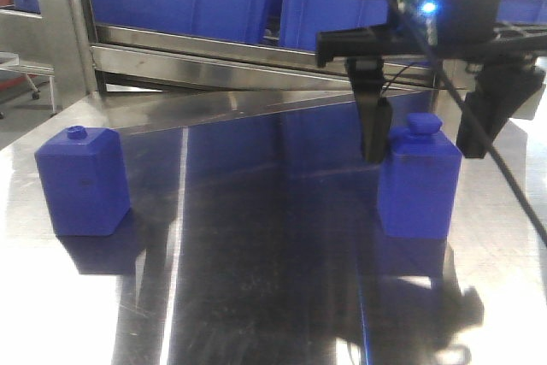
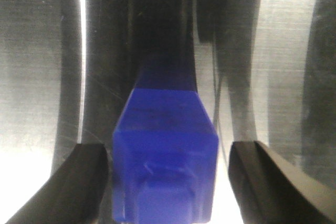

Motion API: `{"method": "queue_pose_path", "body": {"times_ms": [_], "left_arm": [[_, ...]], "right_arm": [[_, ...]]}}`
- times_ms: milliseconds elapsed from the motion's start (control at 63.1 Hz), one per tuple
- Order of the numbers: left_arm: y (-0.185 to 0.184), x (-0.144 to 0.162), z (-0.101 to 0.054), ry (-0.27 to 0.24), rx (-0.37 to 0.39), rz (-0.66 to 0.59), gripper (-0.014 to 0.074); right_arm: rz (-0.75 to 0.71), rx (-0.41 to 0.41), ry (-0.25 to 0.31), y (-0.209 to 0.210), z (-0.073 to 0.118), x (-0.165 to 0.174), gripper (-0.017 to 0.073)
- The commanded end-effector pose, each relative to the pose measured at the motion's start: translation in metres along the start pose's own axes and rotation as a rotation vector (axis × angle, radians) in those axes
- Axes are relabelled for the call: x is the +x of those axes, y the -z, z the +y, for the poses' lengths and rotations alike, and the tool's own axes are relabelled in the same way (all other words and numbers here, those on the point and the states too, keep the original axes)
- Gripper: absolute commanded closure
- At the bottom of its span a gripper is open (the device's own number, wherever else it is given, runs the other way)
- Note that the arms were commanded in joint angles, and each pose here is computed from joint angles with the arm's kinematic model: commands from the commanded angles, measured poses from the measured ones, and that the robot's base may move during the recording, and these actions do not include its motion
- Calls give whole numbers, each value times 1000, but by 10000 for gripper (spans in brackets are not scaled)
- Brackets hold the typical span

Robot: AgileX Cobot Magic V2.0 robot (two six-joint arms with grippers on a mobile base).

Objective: Pick and sort blue part to right shelf
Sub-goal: 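Lower the right gripper over the blue part nearer the right arm, then close the right gripper on the blue part and lift it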

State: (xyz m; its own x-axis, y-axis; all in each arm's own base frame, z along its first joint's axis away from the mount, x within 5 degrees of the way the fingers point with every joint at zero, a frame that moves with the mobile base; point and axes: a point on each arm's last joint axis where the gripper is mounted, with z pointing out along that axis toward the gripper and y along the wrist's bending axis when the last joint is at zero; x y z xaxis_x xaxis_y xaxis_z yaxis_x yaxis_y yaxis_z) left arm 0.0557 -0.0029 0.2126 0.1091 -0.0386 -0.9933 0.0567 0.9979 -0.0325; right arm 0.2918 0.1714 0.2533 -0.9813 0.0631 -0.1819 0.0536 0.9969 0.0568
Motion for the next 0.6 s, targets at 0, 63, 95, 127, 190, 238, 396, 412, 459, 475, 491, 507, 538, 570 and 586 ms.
{"method": "queue_pose_path", "body": {"times_ms": [0,63,95,127,190,238,396,412,459,475,491,507,538,570,586], "left_arm": [[2,-2,0,8,4,-86,458],[2,-2,0,8,4,-86,458],[2,-2,0,8,4,-86,458],[2,-2,0,8,4,-86,458],[2,-2,0,8,4,-86,458],[2,-2,0,8,4,-86,458],[2,-2,0,8,4,-86,458],[2,-2,0,8,4,-86,458],[2,-2,0,8,4,-86,458],[2,-2,0,8,4,-86,458],[2,-2,0,8,4,-86,458],[2,-2,0,8,4,-86,458],[2,-2,0,8,4,-86,458],[2,-2,0,8,4,-86,458],[2,-2,0,8,4,-86,458]], "right_arm": [[-53,-43,-7,13,1,-1,-1],[-49,-43,-9,9,0,0,-1],[-50,-44,-8,7,0,1,-1],[-51,-45,-8,6,0,1,-1],[-56,-49,-8,6,0,1,-1],[-60,-51,-9,5,0,0,-1],[-33,-33,-8,-4,1,0,15],[-32,-32,-8,-4,1,0,28],[-29,-31,-7,-5,1,0,55],[-30,-32,-7,-5,1,0,66],[-30,-32,-7,-5,1,0,83],[-32,-34,-7,-5,2,0,94],[-35,-36,-7,-5,2,-1,116],[-36,-36,-7,-5,2,-1,129],[-36,-36,-8,-5,1,-1,134]]}}
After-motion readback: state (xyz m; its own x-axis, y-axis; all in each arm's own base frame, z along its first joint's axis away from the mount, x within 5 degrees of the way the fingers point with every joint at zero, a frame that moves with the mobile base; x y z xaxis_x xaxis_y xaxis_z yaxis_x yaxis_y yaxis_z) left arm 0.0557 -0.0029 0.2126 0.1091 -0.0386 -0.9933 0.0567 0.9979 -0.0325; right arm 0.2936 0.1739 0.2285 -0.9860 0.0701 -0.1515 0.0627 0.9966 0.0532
